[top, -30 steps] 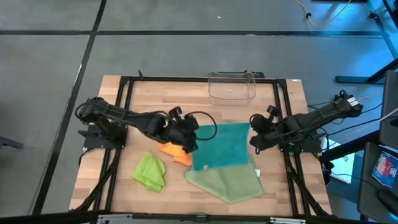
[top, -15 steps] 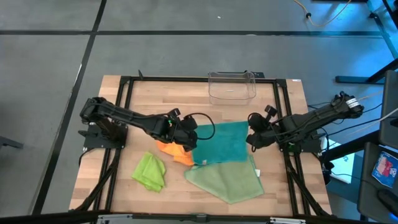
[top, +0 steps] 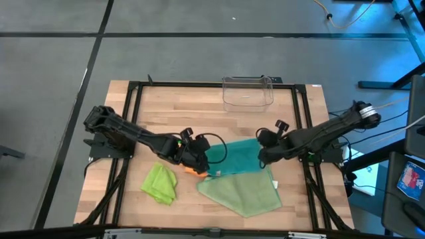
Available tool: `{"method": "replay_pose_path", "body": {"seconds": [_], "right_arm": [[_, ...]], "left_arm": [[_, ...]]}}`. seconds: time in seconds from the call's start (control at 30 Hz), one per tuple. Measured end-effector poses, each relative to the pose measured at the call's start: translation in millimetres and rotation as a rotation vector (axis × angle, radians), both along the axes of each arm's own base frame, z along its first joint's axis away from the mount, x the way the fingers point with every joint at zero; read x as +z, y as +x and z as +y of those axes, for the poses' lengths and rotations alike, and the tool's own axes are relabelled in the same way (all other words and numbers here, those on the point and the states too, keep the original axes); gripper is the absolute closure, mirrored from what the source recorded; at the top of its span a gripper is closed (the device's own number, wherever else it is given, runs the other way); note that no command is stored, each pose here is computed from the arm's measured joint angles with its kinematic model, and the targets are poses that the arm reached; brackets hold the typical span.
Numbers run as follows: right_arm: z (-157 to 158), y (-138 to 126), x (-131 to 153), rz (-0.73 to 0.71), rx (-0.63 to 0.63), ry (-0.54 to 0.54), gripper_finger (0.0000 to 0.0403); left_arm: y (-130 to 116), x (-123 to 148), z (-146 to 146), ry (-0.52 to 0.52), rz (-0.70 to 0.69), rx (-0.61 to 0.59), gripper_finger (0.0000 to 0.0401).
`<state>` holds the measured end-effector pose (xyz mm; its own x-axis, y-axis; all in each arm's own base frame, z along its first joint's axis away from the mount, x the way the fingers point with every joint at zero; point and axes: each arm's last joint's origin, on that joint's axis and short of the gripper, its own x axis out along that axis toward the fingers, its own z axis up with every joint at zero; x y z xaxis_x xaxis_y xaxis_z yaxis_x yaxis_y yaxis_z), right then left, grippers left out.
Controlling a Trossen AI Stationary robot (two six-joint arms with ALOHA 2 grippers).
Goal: Fold microfiber towels
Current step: Fold the blue microfiber cloth
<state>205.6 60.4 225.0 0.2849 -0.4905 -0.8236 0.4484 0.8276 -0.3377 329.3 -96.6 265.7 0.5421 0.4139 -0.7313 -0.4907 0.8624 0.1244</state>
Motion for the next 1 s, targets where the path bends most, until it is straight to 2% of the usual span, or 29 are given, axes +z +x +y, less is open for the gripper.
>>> {"method": "replay_pose_path", "body": {"seconds": [0.27,0.37,0.6,0.87,1.0], "right_arm": [[20,11,-28,0.137,0.041,0.115,0.0402],[27,11,-33,0.164,0.045,0.141,0.0402],[39,7,-36,0.167,0.065,0.163,0.0402],[49,6,-37,0.16,0.102,0.21,0.0402],[53,8,-37,0.142,0.12,0.265,0.0402]], "left_arm": [[-3,-23,-12,-0.084,-0.052,-0.005,0.0401],[-2,-23,-18,-0.104,-0.097,-0.022,0.0401],[-2,-24,-28,-0.126,-0.127,-0.036,0.0401],[14,-58,-38,-0.153,-0.077,-0.039,0.0401],[18,-66,-40,-0.179,-0.063,-0.053,0.0401]]}}
